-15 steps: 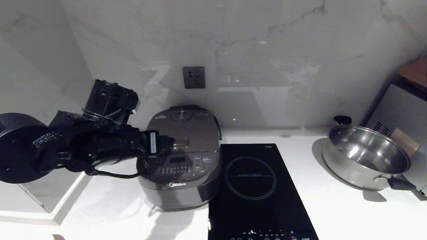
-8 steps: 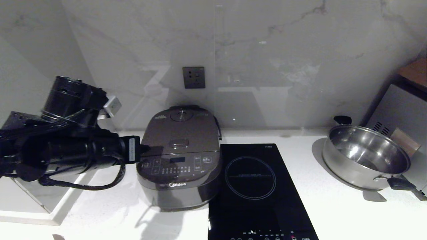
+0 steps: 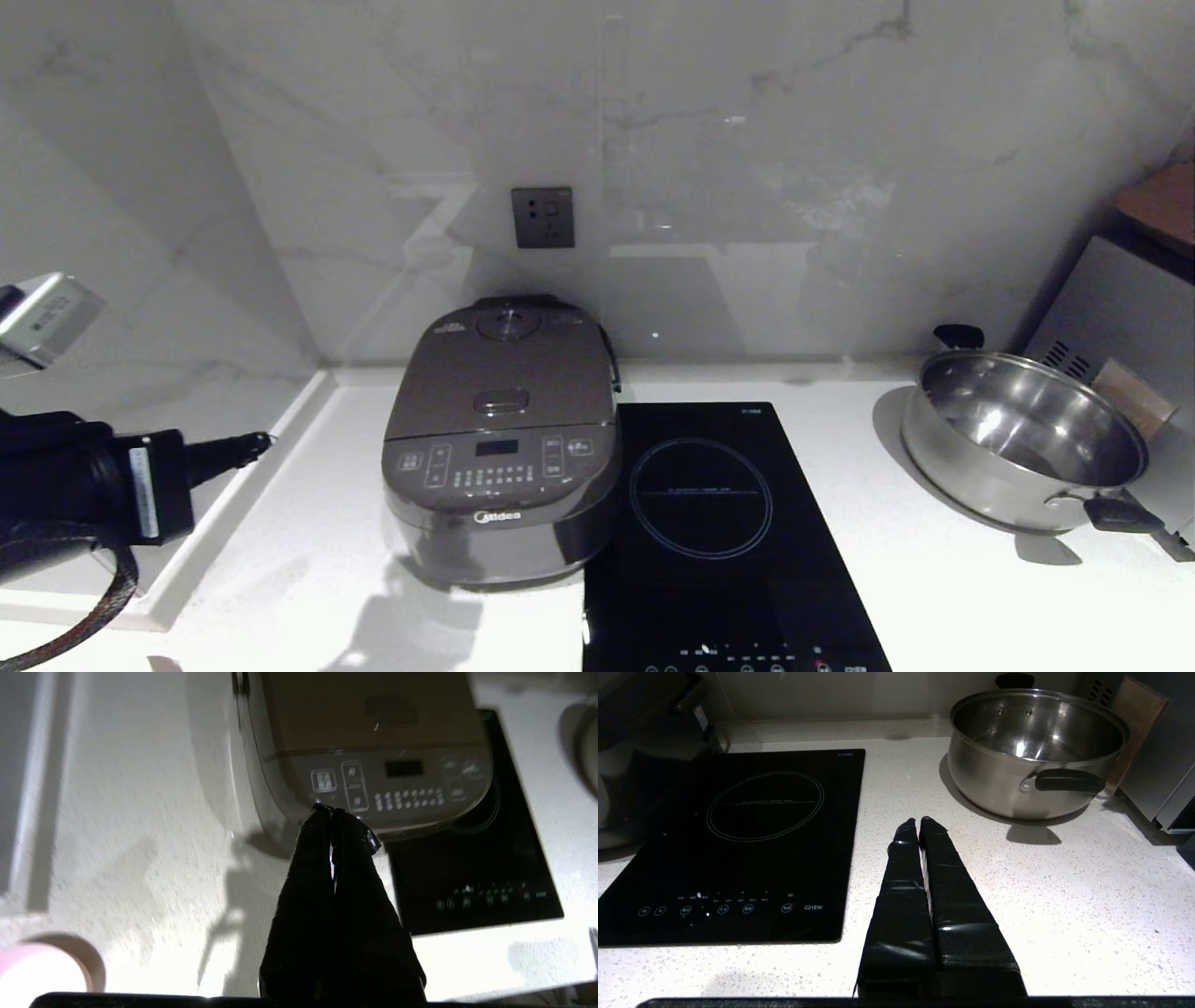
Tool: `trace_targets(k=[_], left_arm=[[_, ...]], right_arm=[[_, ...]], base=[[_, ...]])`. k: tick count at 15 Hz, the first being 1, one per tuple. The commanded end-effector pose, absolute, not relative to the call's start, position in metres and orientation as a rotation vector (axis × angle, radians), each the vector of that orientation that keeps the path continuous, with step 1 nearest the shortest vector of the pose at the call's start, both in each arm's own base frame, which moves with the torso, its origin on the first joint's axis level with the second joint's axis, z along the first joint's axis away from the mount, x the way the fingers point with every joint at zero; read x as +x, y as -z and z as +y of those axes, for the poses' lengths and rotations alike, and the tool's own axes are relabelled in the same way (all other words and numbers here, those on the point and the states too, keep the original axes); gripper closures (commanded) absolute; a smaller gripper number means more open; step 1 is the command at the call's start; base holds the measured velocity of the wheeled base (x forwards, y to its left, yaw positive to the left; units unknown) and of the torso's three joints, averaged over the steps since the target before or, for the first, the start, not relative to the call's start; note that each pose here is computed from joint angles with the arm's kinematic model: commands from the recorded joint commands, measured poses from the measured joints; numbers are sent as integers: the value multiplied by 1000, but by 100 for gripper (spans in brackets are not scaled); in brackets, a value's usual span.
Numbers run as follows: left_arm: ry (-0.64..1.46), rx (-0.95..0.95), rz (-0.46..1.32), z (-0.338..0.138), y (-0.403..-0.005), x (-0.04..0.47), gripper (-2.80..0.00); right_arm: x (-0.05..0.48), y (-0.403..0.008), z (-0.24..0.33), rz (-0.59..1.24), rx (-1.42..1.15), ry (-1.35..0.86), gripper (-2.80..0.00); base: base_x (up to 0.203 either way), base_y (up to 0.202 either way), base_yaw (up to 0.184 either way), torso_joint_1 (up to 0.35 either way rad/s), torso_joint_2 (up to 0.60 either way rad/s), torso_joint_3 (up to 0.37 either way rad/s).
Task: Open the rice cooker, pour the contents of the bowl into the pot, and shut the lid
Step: Press the start button
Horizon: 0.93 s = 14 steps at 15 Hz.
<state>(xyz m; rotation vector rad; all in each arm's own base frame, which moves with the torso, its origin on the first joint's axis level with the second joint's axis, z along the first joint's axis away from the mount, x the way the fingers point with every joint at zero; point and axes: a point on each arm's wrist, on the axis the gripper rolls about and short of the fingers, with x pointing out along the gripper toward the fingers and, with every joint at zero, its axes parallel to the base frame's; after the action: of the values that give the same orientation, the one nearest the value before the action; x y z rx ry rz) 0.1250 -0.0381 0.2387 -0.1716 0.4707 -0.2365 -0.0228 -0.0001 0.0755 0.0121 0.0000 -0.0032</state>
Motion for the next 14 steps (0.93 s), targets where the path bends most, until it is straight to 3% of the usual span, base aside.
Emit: trace_targets(k=[1, 7, 10, 14], left_arm=[[252, -181, 333, -26, -244, 87, 0], [239, -169, 26, -1, -248, 4, 0], [-100, -73, 7, 8, -233, -16, 0], [-265, 15, 6, 6, -208, -29, 0]], right_arm=[[-23, -75, 0, 0, 12, 3, 0], [-23, -75, 0, 0, 12, 3, 0], [-23, -75, 0, 0, 12, 3, 0], [-23, -75, 0, 0, 12, 3, 0]], base=[[0, 0, 0, 0, 0, 0], [0, 0, 0, 0, 0, 0], [0, 0, 0, 0, 0, 0], [0, 0, 0, 0, 0, 0]])
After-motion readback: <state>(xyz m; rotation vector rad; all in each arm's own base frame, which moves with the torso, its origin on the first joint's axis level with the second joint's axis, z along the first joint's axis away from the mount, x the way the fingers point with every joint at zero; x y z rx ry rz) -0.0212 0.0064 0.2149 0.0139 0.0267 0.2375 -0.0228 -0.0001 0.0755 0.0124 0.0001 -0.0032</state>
